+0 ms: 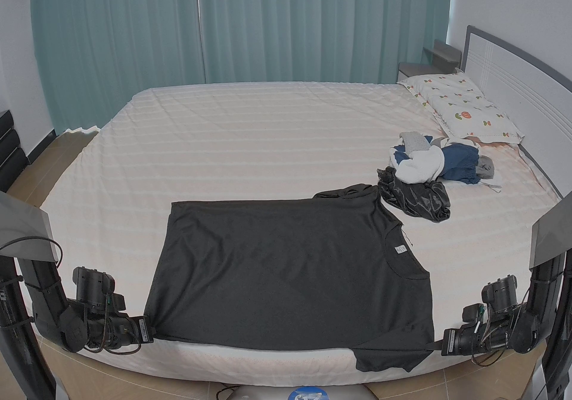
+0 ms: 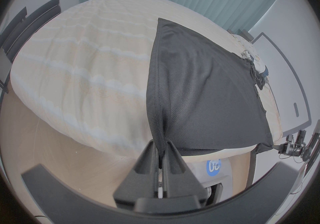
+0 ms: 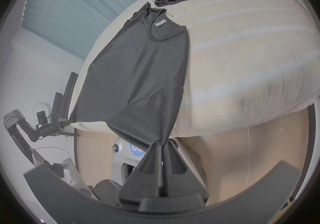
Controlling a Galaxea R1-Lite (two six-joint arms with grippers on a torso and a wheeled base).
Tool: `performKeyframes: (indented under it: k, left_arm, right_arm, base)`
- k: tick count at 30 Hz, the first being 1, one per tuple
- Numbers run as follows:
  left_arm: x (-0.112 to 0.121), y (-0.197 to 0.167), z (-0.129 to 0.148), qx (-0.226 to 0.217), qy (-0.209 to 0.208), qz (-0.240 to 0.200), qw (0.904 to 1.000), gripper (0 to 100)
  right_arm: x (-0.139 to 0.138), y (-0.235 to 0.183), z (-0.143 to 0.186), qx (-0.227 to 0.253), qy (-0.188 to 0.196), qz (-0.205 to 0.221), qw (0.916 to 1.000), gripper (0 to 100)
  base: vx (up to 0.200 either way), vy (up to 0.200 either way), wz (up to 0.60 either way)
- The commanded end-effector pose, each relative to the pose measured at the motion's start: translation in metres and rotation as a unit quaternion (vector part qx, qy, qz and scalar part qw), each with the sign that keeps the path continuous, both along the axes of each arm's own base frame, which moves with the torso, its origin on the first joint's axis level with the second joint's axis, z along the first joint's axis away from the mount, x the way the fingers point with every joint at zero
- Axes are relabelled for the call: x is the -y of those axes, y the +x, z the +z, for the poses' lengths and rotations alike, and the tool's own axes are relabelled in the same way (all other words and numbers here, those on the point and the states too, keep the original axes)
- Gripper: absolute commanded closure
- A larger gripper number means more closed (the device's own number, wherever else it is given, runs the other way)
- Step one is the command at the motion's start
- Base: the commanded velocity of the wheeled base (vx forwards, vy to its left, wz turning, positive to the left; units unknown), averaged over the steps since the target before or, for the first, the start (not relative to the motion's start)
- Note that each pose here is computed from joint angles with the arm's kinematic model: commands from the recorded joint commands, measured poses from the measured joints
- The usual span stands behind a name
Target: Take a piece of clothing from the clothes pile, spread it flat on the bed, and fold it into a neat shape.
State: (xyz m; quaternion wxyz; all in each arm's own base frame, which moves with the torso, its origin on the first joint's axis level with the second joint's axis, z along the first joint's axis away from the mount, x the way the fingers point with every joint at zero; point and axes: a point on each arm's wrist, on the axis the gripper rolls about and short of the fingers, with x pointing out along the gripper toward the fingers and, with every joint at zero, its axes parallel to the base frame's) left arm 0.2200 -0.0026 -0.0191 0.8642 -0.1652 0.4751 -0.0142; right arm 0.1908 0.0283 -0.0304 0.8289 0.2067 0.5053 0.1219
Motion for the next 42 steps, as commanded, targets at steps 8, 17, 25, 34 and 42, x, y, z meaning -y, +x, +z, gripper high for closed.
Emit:
performKeyframes:
  k: [8,17,25,34,42]
  left_arm:
    - [0.007,-0.019,-0.004,-0.031,0.064,-0.029,0.997,100]
    - [0.006,-0.034,-0.006,-0.05,0.095,-0.066,0.992,100]
    - [0.006,-0.048,-0.006,-0.066,0.114,-0.101,0.9861,100]
    - [0.005,-0.058,-0.005,-0.1,0.134,-0.121,0.9784,100]
    - [0.005,-0.061,-0.001,-0.106,0.135,-0.124,0.9773,100]
  right_arm:
    - [0.001,-0.013,0.012,-0.006,-0.024,0.017,0.9996,100]
    - [0.002,-0.022,0.02,-0.021,-0.035,0.035,0.9986,100]
    - [0.003,-0.027,0.022,-0.031,-0.04,0.042,0.9978,100]
    - [0.004,-0.036,0.026,-0.046,-0.052,0.062,0.9957,100]
    - [0.004,-0.039,0.026,-0.055,-0.053,0.067,0.9948,100]
  base:
    - [0.0,0.0,0.0]
    - [0.0,0.0,0.0]
    - [0.0,0.0,0.0]
    - [0.0,0.0,0.0]
    - [0.0,0.0,0.0]
